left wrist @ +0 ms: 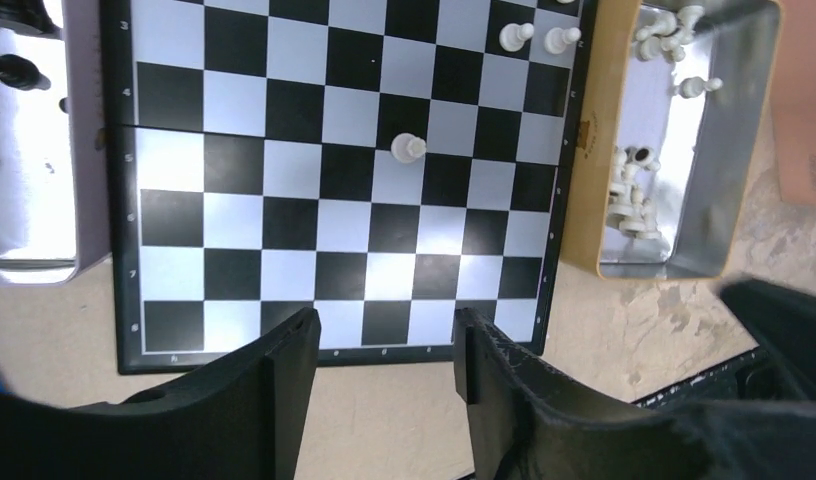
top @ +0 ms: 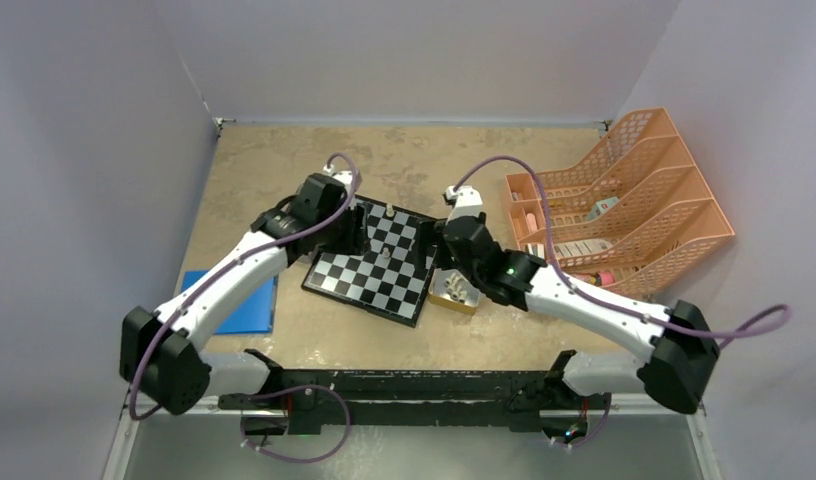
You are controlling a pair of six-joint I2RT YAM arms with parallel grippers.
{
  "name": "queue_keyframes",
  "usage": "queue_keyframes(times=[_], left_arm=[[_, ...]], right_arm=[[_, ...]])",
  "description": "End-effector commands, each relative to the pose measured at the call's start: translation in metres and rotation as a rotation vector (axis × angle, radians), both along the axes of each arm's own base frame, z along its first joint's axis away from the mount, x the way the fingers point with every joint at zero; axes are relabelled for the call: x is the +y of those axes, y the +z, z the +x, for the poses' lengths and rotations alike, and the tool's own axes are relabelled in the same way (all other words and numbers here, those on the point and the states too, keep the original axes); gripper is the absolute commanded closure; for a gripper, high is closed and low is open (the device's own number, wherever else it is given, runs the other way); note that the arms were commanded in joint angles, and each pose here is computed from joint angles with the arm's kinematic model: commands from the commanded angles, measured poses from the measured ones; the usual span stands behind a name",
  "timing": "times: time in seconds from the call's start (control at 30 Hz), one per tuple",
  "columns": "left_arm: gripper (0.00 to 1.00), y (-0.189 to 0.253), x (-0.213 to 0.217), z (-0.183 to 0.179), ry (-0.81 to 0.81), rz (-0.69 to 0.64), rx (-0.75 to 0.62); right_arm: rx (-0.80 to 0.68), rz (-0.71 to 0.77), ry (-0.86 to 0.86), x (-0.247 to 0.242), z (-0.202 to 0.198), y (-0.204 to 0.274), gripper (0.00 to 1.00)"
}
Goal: Set up the chess pieces on the board
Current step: Pick up the chess piece from the chessboard.
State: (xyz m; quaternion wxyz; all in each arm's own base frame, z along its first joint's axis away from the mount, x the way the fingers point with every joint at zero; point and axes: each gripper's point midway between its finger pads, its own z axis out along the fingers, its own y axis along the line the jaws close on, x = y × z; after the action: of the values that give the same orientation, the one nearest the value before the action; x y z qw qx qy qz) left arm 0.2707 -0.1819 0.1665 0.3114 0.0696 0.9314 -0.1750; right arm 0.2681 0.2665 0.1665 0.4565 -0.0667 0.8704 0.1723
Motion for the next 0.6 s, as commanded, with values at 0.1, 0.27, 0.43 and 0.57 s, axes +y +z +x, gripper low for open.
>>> queue_keyframes(times=[0.1, 0.27, 0.43, 0.57], left_arm=[[0.57, -0.016, -0.032, 0.041, -0.004, -0.037, 0.023], [0.58, -0.041, -0.050, 0.060, -0.037, -0.032, 0.043], [0.58, -0.063, -0.059, 0.074, -0.036, 0.001, 0.044], [0.58, -0.075, -0.065, 0.076, -0.064, 0.000, 0.052]], right_arm=[[-0.177, 0.097, -0.035, -0.021, -0.001, 0.052, 0.01], [-0.193, 0.099, -0.050, -0.027, -0.001, 0.055, 0.01], [-0.199, 0.092, -0.037, -0.022, 0.002, 0.052, 0.01], [-0.192, 0.082, -0.033, -0.020, 0.003, 0.050, 0.01]])
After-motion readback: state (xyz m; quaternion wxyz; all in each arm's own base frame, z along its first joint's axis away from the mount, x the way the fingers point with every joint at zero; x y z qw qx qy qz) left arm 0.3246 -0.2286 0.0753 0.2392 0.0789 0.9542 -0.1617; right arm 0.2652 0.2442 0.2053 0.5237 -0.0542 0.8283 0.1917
